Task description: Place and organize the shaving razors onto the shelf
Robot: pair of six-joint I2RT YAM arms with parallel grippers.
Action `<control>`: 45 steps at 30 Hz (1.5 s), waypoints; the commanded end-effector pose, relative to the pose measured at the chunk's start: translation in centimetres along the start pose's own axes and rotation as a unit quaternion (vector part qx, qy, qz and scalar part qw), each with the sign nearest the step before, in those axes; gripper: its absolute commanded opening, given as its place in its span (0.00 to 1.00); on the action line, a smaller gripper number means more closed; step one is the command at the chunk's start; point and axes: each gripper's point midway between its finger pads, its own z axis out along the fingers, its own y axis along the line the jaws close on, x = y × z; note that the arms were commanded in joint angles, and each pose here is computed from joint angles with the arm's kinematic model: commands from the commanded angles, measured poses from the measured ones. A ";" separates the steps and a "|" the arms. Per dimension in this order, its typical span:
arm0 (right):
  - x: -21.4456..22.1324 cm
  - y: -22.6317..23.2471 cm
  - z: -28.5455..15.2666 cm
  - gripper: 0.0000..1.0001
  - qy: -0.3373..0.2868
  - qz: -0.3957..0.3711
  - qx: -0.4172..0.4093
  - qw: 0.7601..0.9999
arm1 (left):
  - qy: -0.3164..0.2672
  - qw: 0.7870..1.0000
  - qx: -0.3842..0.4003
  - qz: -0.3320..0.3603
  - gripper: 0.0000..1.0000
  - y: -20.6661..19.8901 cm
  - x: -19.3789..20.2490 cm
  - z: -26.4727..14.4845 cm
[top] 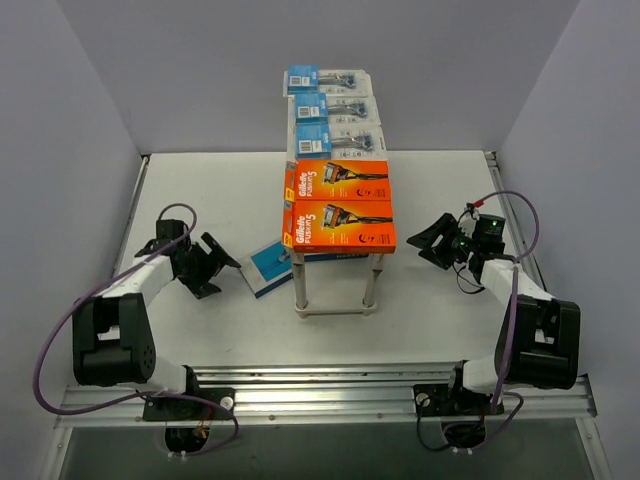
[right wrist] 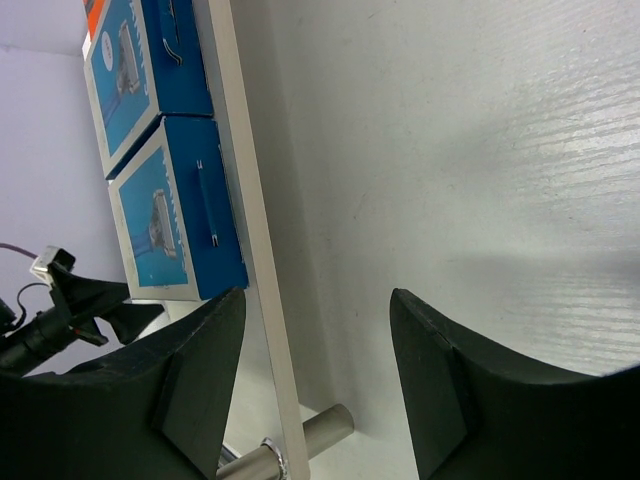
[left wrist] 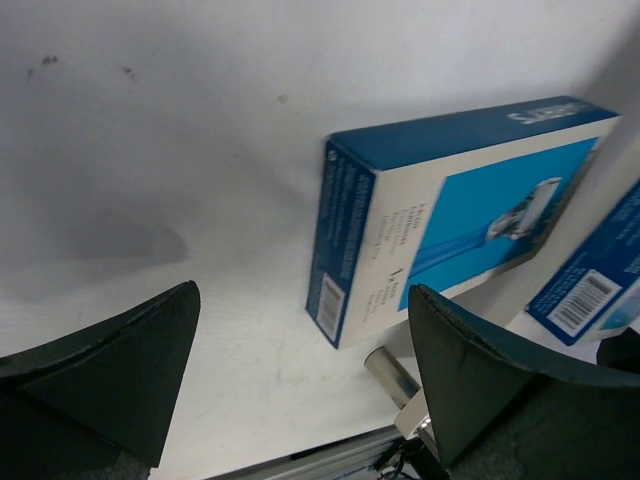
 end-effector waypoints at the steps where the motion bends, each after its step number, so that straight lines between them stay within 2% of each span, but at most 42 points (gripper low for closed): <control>1: 0.1 -0.1 0.0 0.55 0.002 -0.002 -0.006 1.000 | -0.084 0.994 0.062 0.002 0.94 -3.4 -3.1 -1.1; 5: 0.1 -0.3 0.1 0.55 0.004 0.000 -0.002 1.000 | -0.103 0.992 0.070 -0.014 0.94 -3.4 -3.9 -0.3; 10: 0.2 -0.5 0.2 0.55 0.007 0.002 0.001 1.000 | -0.092 0.992 0.074 -0.037 0.94 -3.0 -3.9 1.9; 16: 0.2 -0.6 0.1 0.55 0.010 0.002 0.007 1.000 | -0.096 0.989 0.105 -0.048 0.94 -5.2 -4.7 4.6; 19: 0.2 -0.8 0.0 0.55 0.011 0.002 0.013 1.000 | -0.095 0.984 0.144 -0.041 0.94 -9.4 -4.4 5.9; 22: 0.1 -0.8 0.1 0.55 0.011 0.001 0.017 1.000 | -0.088 0.976 0.197 -0.011 0.94 -15.4 -2.7 6.6; 23: 0.1 -0.9 0.1 0.55 0.011 0.002 0.017 1.000 | -0.073 0.976 0.203 -0.001 0.94 -16.6 -1.2 7.3; 26: 0.1 -0.9 0.3 0.55 0.013 0.005 0.016 1.000 | -0.068 0.966 0.249 0.004 0.94 -18.9 -0.6 6.9; 30: 0.0 -1.1 0.4 0.55 0.012 0.009 0.017 1.000 | -0.072 0.969 0.237 0.017 0.94 -16.7 -0.8 6.4; 34: 0.0 -1.1 0.7 0.55 0.011 0.012 0.013 1.000 | -0.074 0.977 0.199 -0.010 0.94 -10.9 -1.7 6.3; 37: -0.2 -1.1 0.7 0.53 0.008 0.015 0.013 1.000 | -0.078 0.977 0.196 -0.034 0.94 -8.0 -2.8 5.7; 41: -0.3 -1.0 0.8 0.45 0.006 0.017 0.011 1.000 | -0.079 0.975 0.202 -0.044 0.94 -7.2 -3.3 5.5; 45: -0.5 -0.9 0.9 0.43 0.004 0.021 0.008 1.000 | -0.078 0.976 0.198 -0.045 0.94 -7.0 -3.3 5.6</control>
